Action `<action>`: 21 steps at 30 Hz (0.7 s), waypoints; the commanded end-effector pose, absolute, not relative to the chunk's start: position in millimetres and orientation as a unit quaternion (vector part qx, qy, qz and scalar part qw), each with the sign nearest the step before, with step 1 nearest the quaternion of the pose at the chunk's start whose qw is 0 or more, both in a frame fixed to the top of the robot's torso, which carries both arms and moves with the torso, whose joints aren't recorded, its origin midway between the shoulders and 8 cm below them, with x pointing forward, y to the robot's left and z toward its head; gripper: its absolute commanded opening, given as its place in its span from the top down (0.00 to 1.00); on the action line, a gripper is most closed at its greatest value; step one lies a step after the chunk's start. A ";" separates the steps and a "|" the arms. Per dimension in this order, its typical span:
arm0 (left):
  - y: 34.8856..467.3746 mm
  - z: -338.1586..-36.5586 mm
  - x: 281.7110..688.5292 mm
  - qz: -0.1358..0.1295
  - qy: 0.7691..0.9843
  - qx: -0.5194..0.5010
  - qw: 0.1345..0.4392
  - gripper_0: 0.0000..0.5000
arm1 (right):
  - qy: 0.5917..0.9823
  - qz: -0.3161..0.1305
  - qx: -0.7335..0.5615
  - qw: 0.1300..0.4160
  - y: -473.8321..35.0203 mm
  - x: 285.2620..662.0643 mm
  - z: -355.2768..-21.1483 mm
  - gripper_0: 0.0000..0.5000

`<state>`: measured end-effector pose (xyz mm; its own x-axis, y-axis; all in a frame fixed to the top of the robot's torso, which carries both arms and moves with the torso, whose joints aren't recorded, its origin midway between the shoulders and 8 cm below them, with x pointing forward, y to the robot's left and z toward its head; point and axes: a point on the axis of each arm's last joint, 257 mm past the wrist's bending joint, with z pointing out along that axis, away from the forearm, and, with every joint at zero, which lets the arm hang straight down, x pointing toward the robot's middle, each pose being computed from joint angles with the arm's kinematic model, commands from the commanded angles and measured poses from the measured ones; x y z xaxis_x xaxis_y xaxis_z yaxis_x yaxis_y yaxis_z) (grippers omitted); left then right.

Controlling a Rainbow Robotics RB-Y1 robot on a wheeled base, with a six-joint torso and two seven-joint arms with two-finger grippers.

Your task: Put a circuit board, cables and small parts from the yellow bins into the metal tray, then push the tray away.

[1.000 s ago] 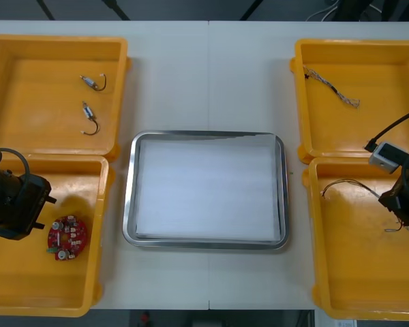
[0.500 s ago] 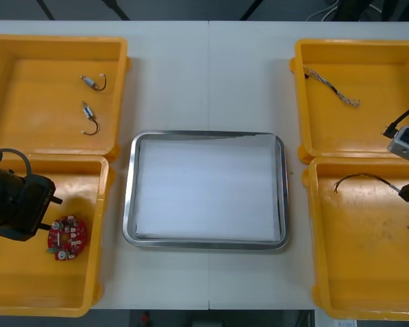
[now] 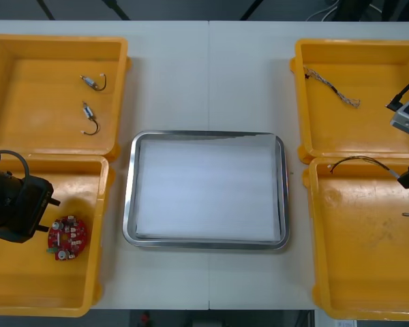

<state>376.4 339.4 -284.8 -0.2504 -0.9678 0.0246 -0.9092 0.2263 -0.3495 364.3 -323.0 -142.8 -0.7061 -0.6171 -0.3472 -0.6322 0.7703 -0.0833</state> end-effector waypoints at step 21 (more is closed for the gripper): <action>347.2 -287.9 362.9 -0.144 0.785 -0.592 0.114 0.00 | 0.935 0.024 -0.287 0.209 -297.5 382.2 -115.1 1.00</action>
<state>360.9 335.4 -297.6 -0.2649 -0.9637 0.0319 -0.9081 0.2382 -0.3443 378.9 -306.1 -124.0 -0.7666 -0.5126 -0.3867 -0.5364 0.8423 -0.0530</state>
